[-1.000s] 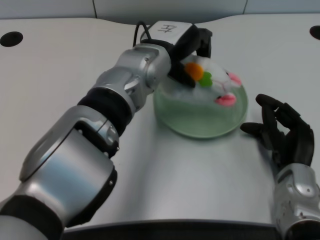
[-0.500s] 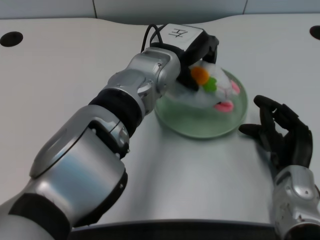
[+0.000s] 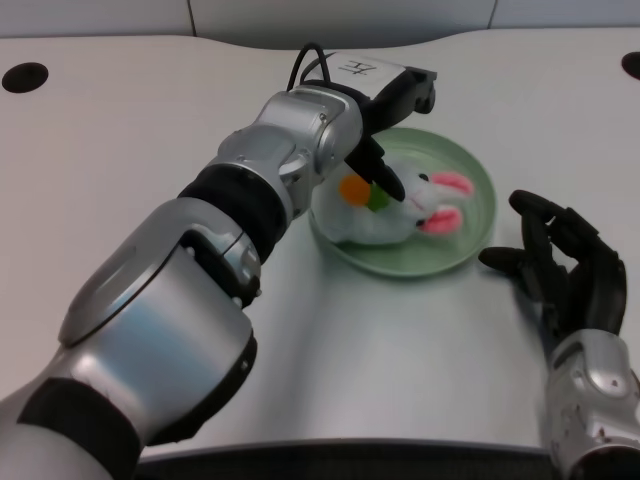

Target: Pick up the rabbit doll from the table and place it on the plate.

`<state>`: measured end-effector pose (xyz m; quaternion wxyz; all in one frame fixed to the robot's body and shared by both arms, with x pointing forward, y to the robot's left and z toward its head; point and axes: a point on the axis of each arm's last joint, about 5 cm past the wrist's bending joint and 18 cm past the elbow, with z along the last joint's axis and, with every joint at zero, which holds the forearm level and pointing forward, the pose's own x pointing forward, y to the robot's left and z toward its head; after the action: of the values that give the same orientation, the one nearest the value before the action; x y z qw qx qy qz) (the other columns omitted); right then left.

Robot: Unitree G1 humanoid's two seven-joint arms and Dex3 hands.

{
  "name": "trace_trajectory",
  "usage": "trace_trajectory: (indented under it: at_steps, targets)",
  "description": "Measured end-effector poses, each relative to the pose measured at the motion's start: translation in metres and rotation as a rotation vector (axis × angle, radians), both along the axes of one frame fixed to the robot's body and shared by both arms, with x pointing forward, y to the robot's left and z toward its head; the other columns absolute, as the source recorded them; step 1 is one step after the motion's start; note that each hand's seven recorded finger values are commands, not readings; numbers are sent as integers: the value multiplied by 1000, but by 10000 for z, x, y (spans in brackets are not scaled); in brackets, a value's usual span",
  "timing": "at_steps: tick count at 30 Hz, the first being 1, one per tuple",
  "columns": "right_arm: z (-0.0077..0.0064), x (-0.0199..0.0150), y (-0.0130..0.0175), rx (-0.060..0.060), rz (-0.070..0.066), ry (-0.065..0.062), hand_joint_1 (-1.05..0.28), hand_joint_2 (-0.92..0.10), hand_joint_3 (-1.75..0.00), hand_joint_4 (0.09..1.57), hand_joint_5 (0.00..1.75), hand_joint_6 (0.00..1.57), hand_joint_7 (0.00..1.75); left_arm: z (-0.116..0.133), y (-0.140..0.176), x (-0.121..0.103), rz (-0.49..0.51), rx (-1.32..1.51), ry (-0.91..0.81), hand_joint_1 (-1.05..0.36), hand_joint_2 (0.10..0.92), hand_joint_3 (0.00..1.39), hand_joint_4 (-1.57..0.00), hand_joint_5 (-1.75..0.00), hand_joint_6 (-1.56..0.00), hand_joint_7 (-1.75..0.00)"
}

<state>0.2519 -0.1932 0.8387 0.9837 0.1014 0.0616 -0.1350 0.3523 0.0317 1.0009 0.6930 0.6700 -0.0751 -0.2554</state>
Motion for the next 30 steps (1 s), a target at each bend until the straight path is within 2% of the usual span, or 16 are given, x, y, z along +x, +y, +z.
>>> trace_trajectory:
  at_steps: [5, 10, 17, 19, 23, 25, 26, 28, 30]
  targets:
    - [1, 0, 1, 2, 1, -1, -312, -921, -242, 772, 1085, 840, 361, 15, -5, 1, -7, 4, 5, -1048, 921, 146, 1, 0, 1, 0]
    - [3, 3, 8, 5, 2, 1, -313, -921, -239, 768, 1097, 842, 369, 71, 10, 15, -9, -28, 2, -1048, 921, 153, 1, 1, 1, 1]
    - [13, 13, 20, 9, -4, 7, -310, -921, -244, 764, 1099, 834, 376, 288, 327, 108, -8, -154, -42, -1048, 921, 147, -4, -2, 1, 1]
    - [16, 15, 23, 8, -6, 7, -306, -921, -253, 760, 1094, 829, 378, 313, 467, 124, 8, -177, -36, -1048, 921, 138, -21, -12, -2, -1]
    - [22, 16, 29, 6, -3, 4, -308, -921, -261, 751, 1089, 826, 381, 203, 715, 109, 46, -218, 22, -1048, 921, 122, -29, -19, -19, -10]
    - [26, 16, 48, -1, 1, 5, -301, -921, -266, 754, 1084, 821, 380, 140, 822, 81, 57, -252, 42, -1048, 921, 131, -33, -22, -29, -16]
    - [29, 13, 55, -9, 2, 5, -299, -921, -268, 755, 1083, 821, 380, 112, 878, 66, 64, -270, 50, -1048, 921, 135, -33, -23, -30, -17]
    - [38, 11, 57, -18, 0, 5, -299, -921, -262, 764, 1079, 824, 382, 73, 966, 39, 75, -282, 59, -1046, 921, 144, -38, -27, -34, -19]
    - [47, 15, 74, -14, -1, 5, -302, -921, -238, 787, 1074, 834, 390, 40, 1067, -1, 85, -310, 52, -1039, 921, 156, -55, -36, -46, -24]
